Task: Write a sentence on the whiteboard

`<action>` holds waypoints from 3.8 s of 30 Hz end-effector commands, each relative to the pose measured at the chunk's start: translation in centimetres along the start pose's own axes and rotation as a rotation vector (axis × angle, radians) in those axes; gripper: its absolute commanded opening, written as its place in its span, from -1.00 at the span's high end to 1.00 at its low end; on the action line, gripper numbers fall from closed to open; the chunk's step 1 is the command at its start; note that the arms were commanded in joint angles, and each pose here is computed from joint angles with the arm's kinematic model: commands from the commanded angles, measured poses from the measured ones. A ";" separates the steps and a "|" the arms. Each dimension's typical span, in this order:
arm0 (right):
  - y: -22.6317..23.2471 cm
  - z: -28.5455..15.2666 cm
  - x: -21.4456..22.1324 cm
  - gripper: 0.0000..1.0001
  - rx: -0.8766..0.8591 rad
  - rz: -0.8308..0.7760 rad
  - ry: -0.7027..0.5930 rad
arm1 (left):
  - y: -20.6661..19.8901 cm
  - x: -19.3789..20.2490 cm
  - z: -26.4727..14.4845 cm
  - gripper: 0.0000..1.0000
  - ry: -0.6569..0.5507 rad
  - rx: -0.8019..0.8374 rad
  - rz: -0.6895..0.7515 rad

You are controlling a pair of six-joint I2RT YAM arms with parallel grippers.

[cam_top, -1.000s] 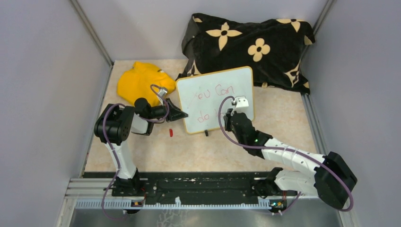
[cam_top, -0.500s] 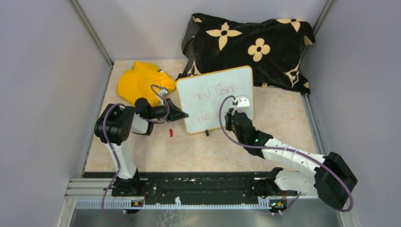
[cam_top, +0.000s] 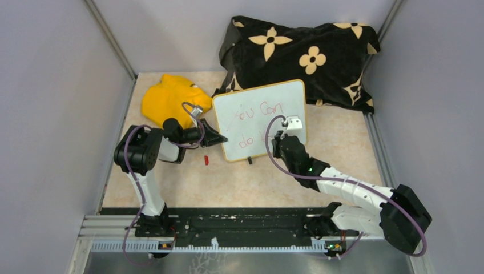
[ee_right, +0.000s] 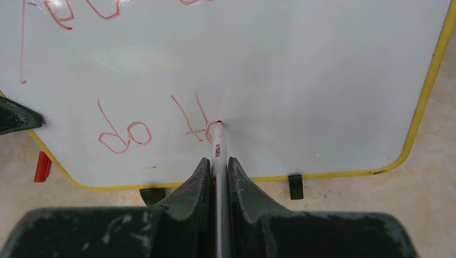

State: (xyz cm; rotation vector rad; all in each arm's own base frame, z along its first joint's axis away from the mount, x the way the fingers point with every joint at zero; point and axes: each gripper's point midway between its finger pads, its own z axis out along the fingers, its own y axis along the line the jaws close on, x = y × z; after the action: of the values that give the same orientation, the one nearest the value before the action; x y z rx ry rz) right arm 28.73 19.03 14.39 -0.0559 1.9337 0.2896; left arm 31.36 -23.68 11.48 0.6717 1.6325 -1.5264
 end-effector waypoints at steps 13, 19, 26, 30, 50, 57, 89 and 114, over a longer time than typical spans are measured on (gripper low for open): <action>-0.8 -0.4 0.5 1.00 0.010 0.026 0.004 | -0.3 0.8 0.3 1.00 0.033 0.019 -0.011; -1.1 -0.6 0.6 1.00 0.016 0.027 0.004 | -0.3 0.9 0.3 1.00 0.034 0.018 -0.013; -1.1 -1.1 -0.6 1.00 0.015 0.038 -0.022 | -0.3 0.9 0.4 1.00 0.035 0.020 -0.011; -0.6 -1.8 -2.9 1.00 -0.009 0.059 -0.081 | -0.3 0.9 0.4 1.00 0.035 0.020 -0.011; -0.3 -1.0 -4.2 1.00 -0.001 0.066 -0.107 | -0.3 0.8 0.4 1.00 0.036 0.020 -0.010; -0.5 -0.7 -3.5 1.00 0.006 0.061 -0.093 | -0.3 0.9 0.4 1.00 0.037 0.020 -0.012; -1.8 -0.4 0.5 1.00 0.030 0.063 -0.001 | -0.2 0.9 0.4 1.00 0.037 0.017 -0.016; 0.2 -1.9 -6.5 1.00 -0.043 0.103 -0.151 | -0.2 0.9 0.4 1.00 0.037 0.018 -0.014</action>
State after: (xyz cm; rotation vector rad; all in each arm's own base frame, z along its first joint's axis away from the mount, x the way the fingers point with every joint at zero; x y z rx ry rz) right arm 28.26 17.45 17.64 0.0184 1.8644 0.3501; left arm 31.26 -23.68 11.27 0.6844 1.6342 -1.5243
